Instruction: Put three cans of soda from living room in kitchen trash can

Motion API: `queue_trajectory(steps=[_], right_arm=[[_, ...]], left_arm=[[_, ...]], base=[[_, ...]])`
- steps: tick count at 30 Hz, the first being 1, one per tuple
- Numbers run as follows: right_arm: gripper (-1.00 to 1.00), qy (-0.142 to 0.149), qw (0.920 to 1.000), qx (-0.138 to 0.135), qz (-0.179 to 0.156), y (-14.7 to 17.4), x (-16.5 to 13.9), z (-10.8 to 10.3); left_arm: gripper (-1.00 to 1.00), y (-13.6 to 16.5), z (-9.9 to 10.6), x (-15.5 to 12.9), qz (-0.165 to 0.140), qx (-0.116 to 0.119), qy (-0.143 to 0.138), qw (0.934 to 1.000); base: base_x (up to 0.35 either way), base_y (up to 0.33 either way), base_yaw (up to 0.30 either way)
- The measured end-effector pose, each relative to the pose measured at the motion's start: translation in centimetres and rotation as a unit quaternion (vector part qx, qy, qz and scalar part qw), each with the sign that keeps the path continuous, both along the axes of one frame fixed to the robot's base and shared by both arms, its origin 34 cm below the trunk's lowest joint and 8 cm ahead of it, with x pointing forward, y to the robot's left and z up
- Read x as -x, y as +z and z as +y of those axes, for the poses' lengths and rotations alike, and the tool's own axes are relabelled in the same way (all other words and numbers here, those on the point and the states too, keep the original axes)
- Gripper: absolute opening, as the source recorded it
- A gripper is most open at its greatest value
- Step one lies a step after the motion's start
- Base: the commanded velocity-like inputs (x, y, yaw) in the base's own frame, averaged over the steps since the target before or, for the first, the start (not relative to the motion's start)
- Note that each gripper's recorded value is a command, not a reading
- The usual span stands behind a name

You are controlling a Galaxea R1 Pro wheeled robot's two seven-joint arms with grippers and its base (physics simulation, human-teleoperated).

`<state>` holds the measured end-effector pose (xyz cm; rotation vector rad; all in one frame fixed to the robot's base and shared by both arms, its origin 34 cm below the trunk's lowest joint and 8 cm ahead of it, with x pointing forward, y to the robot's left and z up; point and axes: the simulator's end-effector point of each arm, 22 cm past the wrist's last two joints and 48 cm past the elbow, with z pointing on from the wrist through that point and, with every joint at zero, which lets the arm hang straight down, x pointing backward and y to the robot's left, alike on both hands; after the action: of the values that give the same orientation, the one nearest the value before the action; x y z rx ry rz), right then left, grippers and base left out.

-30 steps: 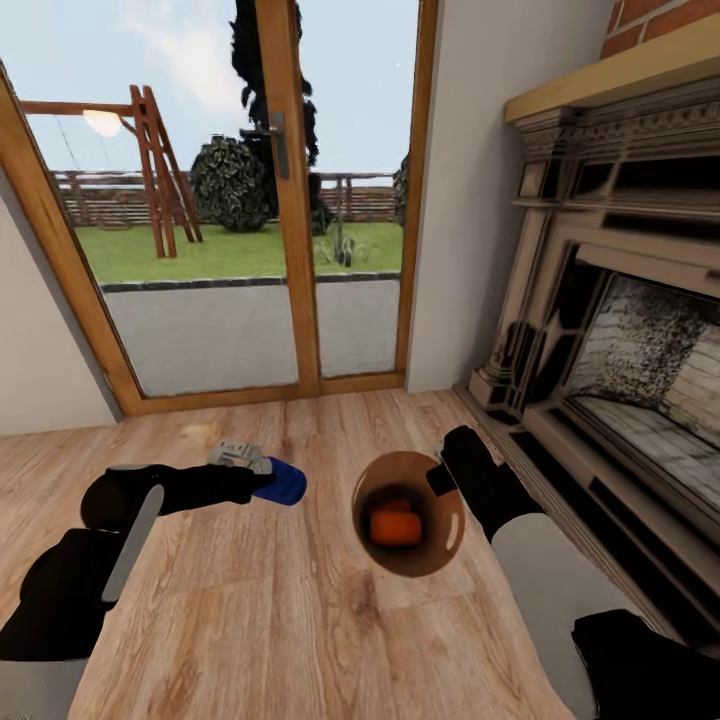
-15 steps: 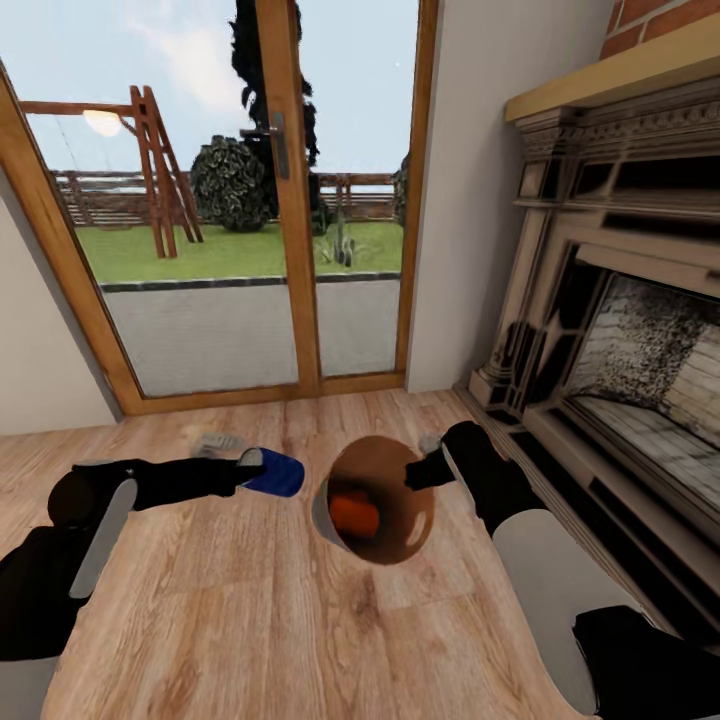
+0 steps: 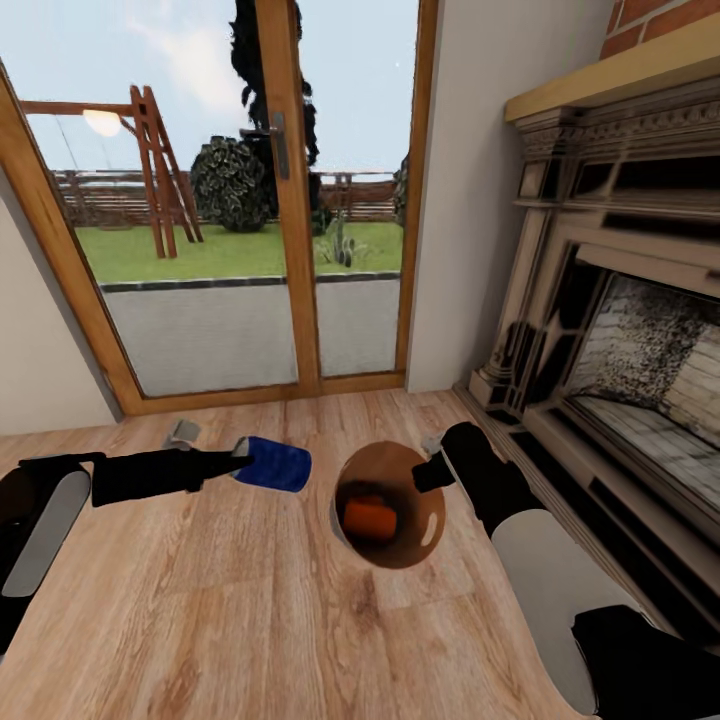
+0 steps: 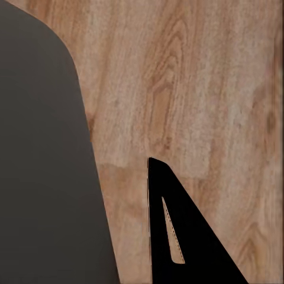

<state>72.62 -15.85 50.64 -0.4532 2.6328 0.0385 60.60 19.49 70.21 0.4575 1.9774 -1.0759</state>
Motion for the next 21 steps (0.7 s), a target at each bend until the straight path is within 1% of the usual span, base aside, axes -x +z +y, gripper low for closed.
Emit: queue_trajectory(steps=[1, 2, 3, 4, 5, 8, 10, 12, 14, 15, 18, 19, 20, 21], right_arm=[[-1.0, 0.0, 1.0, -0.005, 0.002, 0.0, 0.1, 0.2], [-1.0, 0.0, 0.9999, -0.015, 0.004, 0.0, 0.2, 0.6], [-1.0, -0.001, 0.9997, -0.024, 0.007, 0.0, 0.3, 1.0], [-1.0, 0.0, 0.9995, -0.029, 0.008, 0.0, 0.3, 1.2], [-1.0, 0.0, 0.9996, -0.028, 0.008, 0.1, 0.3, 1.3], [-1.0, 0.002, 0.9999, -0.014, 0.004, 0.0, 0.2, 0.8], [-1.0, 0.002, 0.9999, -0.016, 0.005, 0.0, 0.2, 0.9], [-1.0, 0.002, 0.9997, -0.023, 0.01, -0.2, 0.4, 1.3], [-1.0, 0.002, 0.9996, -0.024, 0.016, -0.5, 0.6, 1.3], [-1.0, 0.002, 0.9997, -0.021, 0.016, -0.6, 0.6, 1.2], [-1.0, 0.002, 0.9997, -0.016, 0.019, -0.9, 0.8, 1.0], [-1.0, 0.002, 0.9997, -0.017, 0.02, -1.0, 0.8, 1.1], [-1.0, 0.002, 0.9996, -0.018, 0.023, -1.1, 0.9, 1.1], [-1.0, 0.001, 0.9995, -0.019, 0.024, -1.2, 1.0, 1.2]], left_arm=[[-1.0, 0.4, -0.4, 0.4, -0.001, 0.01, -0.012, 0.9999], [-1.0, 0.5, -0.5, 0.6, -0.001, 0.013, -0.017, 0.9998], [-1.0, 0.9, -0.9, 1.1, -0.002, 0.023, -0.029, 0.9993], [-1.0, 1.1, -1.0, 1.2, -0.003, 0.026, -0.034, 0.9991], [-1.0, 1.4, -1.2, 1.6, -0.004, 0.034, -0.044, 0.9985], [-1.0, 1.8, -1.6, 2.2, -0.005, 0.044, -0.058, 0.9973], [-1.0, 2.0, -1.8, 2.4, -0.005, 0.049, -0.065, 0.9967], [-1.0, 2.4, -2.2, 3.0, -0.006, 0.061, -0.08, 0.995], [-1.0, 3.4, -2.8, 4.1, -0.008, 0.084, -0.108, 0.9906], [-1.0, 3.6, -2.9, 4.3, -0.009, 0.087, -0.113, 0.9897], [-1.0, 5.0, -3.5, 5.8, -0.013, 0.117, -0.149, 0.9818], [-1.0, 5.2, -3.6, 6.1, -0.014, 0.122, -0.155, 0.9803], [-1.0, 5.9, -3.7, 6.8, -0.016, 0.136, -0.172, 0.9756], [-1.0, 6.1, -3.8, 7.1, -0.017, 0.139, -0.178, 0.974]], base=[[0.0, 0.0, 0.0], [0.0, 0.0, 0.0], [0.0, 0.0, 0.0], [0.0, 0.0, 0.0], [0.0, 0.0, 0.0], [0.0, 0.0, 0.0], [0.0, 0.0, 0.0], [0.0, 0.0, 0.0], [0.0, 0.0, 0.0], [0.0, 0.0, 0.0], [0.0, 0.0, 0.0], [0.0, 0.0, 0.0], [0.0, 0.0, 0.0], [0.0, 0.0, 0.0]])
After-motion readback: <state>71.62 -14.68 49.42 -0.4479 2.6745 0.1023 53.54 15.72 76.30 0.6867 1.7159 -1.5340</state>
